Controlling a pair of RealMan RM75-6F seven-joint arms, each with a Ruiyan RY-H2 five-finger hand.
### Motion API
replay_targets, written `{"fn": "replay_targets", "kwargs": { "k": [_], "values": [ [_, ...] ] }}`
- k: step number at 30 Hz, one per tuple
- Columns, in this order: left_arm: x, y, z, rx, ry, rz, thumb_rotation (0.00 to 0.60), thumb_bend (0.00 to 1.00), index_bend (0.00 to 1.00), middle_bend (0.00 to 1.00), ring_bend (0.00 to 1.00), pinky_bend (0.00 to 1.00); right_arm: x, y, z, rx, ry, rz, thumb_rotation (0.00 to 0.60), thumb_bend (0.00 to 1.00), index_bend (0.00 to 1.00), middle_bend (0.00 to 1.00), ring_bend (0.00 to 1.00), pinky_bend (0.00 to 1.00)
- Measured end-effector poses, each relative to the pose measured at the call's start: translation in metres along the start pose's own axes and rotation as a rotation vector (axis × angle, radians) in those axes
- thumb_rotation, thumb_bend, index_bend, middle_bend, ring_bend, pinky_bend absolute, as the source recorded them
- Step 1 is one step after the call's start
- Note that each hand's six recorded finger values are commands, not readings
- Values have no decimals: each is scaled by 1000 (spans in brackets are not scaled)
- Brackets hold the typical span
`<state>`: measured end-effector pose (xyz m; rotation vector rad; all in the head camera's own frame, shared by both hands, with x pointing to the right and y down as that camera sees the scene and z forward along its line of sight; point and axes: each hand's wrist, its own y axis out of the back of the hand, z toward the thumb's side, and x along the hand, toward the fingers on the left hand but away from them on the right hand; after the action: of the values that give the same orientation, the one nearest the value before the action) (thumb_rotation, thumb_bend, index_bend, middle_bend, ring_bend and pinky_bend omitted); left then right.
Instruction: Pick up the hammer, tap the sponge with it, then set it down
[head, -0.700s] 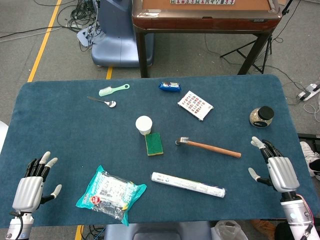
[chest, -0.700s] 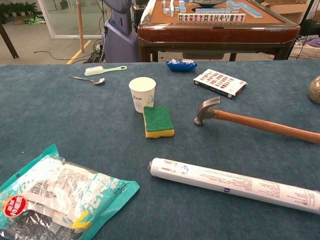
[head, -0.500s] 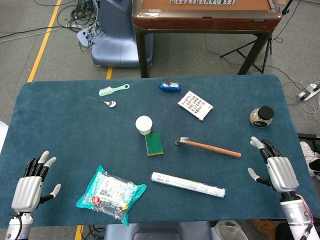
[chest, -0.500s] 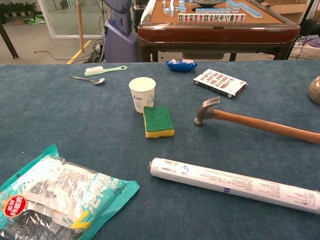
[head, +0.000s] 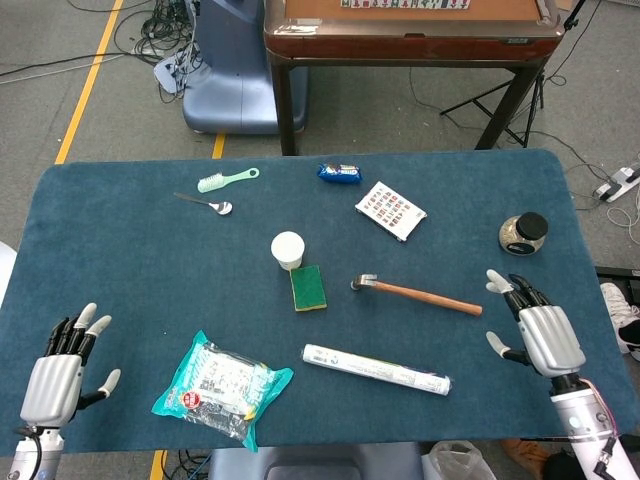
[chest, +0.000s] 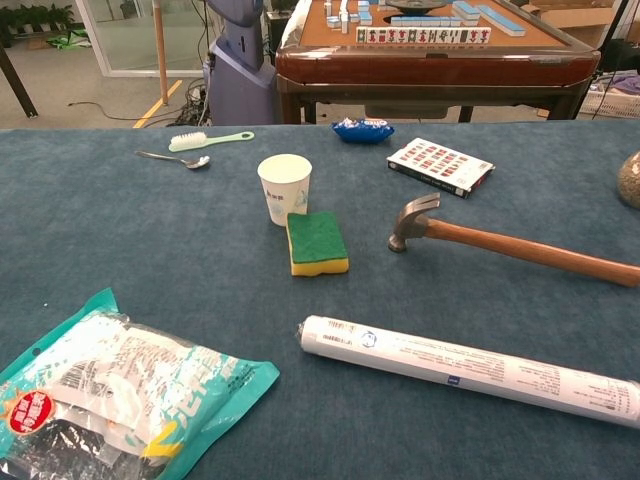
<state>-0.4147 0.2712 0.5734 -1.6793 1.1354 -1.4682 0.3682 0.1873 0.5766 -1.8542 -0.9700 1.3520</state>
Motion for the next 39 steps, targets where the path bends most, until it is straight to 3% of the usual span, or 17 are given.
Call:
{"fn": "replay_targets", "kwargs": {
  "k": [18, 39],
  "values": [
    [-6, 3, -1, -6, 1, 0, 600, 245, 136, 18, 29, 0, -88, -45, 39, 68, 61, 243, 600, 294, 266, 324, 98, 253],
    [-7, 3, -4, -3, 5, -1, 600, 245, 136, 18, 29, 0, -156, -98, 74, 105, 33, 370, 600, 329, 350, 359, 124, 253]
  ]
}}
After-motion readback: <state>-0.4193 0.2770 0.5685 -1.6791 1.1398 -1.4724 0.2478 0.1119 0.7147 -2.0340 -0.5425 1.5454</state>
